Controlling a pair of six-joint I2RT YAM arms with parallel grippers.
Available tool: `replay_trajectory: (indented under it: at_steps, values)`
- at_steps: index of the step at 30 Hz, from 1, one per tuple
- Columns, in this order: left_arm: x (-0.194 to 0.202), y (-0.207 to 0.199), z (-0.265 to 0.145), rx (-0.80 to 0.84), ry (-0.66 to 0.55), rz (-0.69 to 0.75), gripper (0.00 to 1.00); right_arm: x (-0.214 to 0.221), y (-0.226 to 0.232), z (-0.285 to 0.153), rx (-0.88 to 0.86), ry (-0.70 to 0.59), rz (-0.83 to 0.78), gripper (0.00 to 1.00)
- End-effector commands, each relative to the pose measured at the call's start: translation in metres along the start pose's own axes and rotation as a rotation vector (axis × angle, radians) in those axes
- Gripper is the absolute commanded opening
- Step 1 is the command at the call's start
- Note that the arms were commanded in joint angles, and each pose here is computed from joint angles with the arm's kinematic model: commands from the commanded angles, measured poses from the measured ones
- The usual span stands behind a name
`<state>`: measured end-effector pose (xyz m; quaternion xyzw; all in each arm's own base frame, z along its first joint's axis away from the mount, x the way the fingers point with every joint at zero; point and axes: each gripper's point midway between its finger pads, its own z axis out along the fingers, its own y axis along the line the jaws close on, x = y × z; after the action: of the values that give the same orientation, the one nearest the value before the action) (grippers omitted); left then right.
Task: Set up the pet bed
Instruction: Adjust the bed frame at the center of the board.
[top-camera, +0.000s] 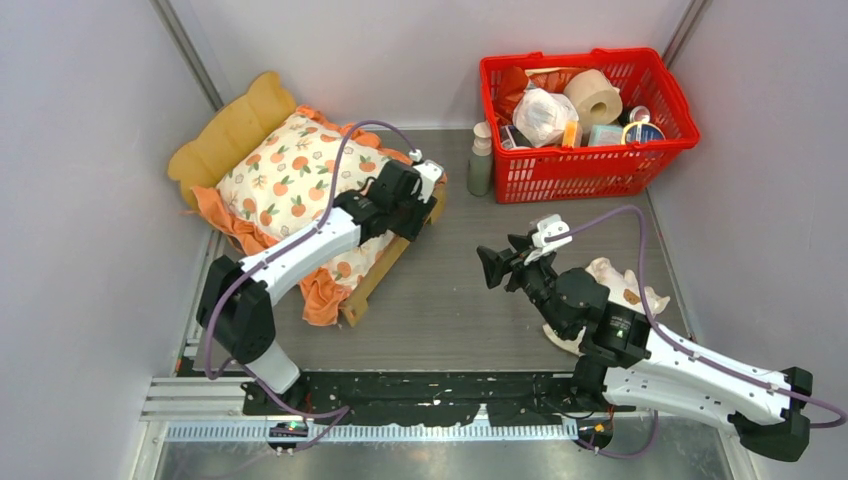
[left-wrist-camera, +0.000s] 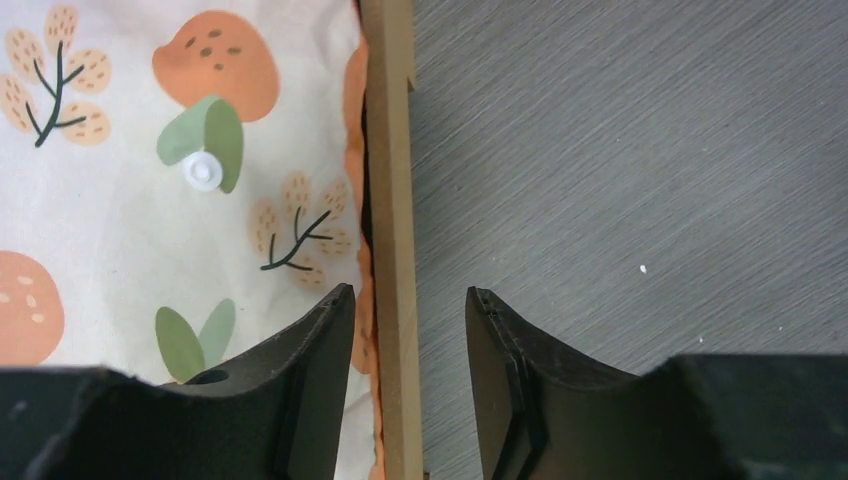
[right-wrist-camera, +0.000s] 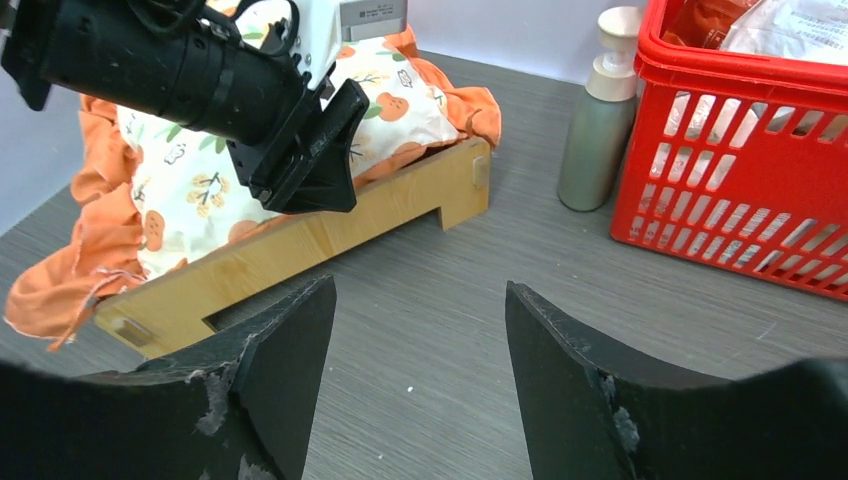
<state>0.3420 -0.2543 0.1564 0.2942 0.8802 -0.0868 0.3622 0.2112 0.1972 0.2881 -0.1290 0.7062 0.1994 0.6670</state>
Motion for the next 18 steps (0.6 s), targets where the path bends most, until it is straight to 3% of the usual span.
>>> replay_trajectory:
  at_steps: [1, 5, 14, 18]
  values:
    - [-0.039, 0.0, -0.006, -0.056, -0.106, 0.072, 0.49, -0.004, -0.008, -0.001, 0.026, -0.017, -0.01, 0.69]
    - [-0.061, 0.004, 0.01, -0.086, -0.12, 0.124, 0.5, -0.007, -0.011, -0.002, 0.031, -0.027, -0.015, 0.69]
    - [-0.072, 0.005, 0.06, -0.112, -0.03, 0.19, 0.49, -0.018, -0.022, -0.008, 0.054, -0.063, -0.021, 0.69]
    - [-0.066, 0.0, 0.078, -0.086, 0.004, 0.189, 0.4, -0.017, -0.023, -0.008, 0.058, -0.062, -0.024, 0.69]
